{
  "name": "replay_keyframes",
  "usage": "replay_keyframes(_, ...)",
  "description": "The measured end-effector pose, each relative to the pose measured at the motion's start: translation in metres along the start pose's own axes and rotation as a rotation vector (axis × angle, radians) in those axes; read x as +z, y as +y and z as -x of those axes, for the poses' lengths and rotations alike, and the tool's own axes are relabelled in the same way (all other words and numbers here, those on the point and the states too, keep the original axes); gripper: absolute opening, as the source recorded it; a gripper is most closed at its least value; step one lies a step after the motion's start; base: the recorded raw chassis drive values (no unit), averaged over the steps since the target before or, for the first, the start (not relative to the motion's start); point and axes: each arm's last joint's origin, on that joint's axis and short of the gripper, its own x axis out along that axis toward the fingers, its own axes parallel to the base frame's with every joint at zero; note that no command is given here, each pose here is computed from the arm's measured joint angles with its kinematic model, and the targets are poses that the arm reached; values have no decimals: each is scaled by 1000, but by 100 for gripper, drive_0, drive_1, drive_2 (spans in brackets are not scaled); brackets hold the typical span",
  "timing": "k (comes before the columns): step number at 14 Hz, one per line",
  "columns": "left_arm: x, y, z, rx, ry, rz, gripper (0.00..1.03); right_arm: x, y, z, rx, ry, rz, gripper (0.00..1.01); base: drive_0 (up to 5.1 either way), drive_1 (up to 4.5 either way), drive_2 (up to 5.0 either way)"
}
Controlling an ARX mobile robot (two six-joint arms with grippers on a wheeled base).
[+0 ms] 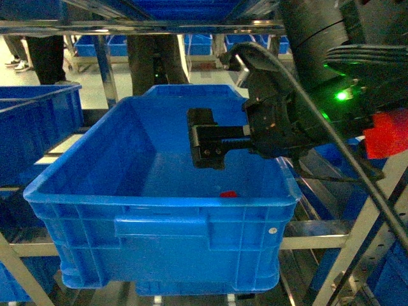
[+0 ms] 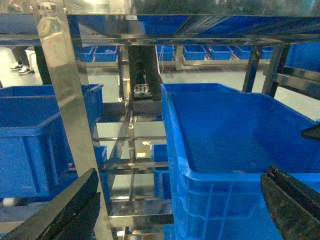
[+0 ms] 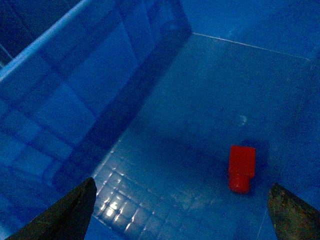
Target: Pick red block from blue box to shelf
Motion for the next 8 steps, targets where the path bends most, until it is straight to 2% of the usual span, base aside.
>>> replay_keyframes(2,0,0,0,0,0,0,98,6,-1,19,18,-52,-11,98,0,0,0)
replay_keyframes(4,0,0,0,0,0,0,98,16,0,46,60,-118,-37,98,0,0,0)
replay_keyframes(5,0,0,0,0,0,0,98,17,0,51,69,-111,-56,98,0,0,0)
replay_keyframes(8,0,0,0,0,0,0,98,14,4,63,93,-106,-73,98,0,0,0)
